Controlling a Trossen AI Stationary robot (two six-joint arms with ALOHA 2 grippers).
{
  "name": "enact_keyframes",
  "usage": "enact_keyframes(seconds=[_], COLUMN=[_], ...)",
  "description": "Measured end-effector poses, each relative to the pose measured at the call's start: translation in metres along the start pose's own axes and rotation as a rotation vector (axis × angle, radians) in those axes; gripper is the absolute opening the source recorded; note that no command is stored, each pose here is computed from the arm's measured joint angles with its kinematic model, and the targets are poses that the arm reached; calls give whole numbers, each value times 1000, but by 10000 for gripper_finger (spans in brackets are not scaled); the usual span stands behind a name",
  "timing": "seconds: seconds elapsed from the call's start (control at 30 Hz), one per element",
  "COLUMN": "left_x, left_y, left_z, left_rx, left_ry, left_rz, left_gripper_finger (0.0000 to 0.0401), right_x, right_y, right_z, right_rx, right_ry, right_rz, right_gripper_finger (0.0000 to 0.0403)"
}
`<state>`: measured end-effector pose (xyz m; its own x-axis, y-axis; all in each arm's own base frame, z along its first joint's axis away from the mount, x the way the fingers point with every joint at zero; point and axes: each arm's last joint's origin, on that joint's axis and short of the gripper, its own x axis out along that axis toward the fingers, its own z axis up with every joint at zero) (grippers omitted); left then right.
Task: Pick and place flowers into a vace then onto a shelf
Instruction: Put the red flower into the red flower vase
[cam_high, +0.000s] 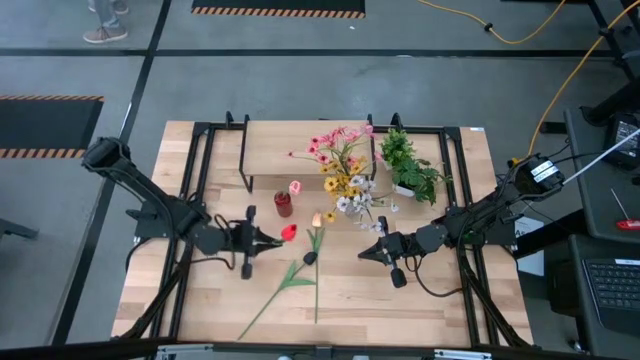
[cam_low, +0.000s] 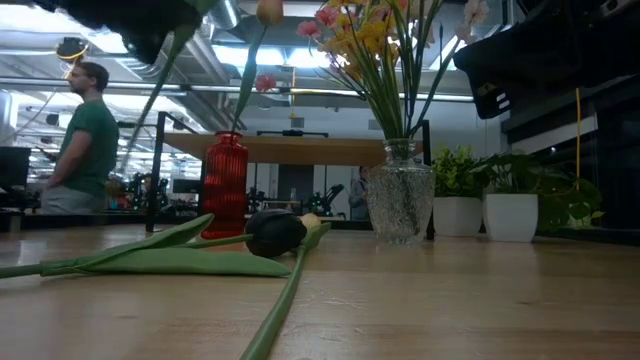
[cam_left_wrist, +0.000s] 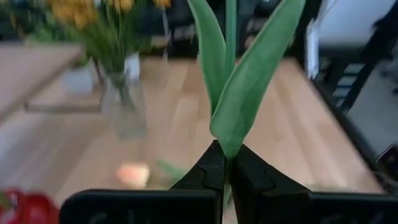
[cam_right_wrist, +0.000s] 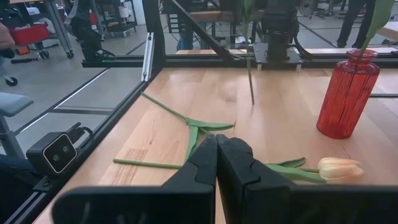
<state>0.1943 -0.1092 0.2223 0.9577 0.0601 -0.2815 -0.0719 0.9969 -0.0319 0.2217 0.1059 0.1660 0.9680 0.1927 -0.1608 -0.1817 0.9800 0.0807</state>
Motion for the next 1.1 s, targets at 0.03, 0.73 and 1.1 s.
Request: enact_keyframes(seconds=[0.03, 0.73, 1.1], left_x=[-2, -48, -52], left_y=[2, 46, 61], left_z=[1, 48, 58], left_rx=[8, 93, 68], left_ry=[-34, -461, -533], left_rz=[-13, 203, 234], left_gripper_finger=[5, 4, 4], right_x=[0, 0, 0], right_y=[0, 0, -1], right_z=[0, 0, 0], right_rx=[0, 2, -1], right_ry=[0, 0, 0], right_rz=[0, 0, -4], right_gripper_finger=[7, 7, 7])
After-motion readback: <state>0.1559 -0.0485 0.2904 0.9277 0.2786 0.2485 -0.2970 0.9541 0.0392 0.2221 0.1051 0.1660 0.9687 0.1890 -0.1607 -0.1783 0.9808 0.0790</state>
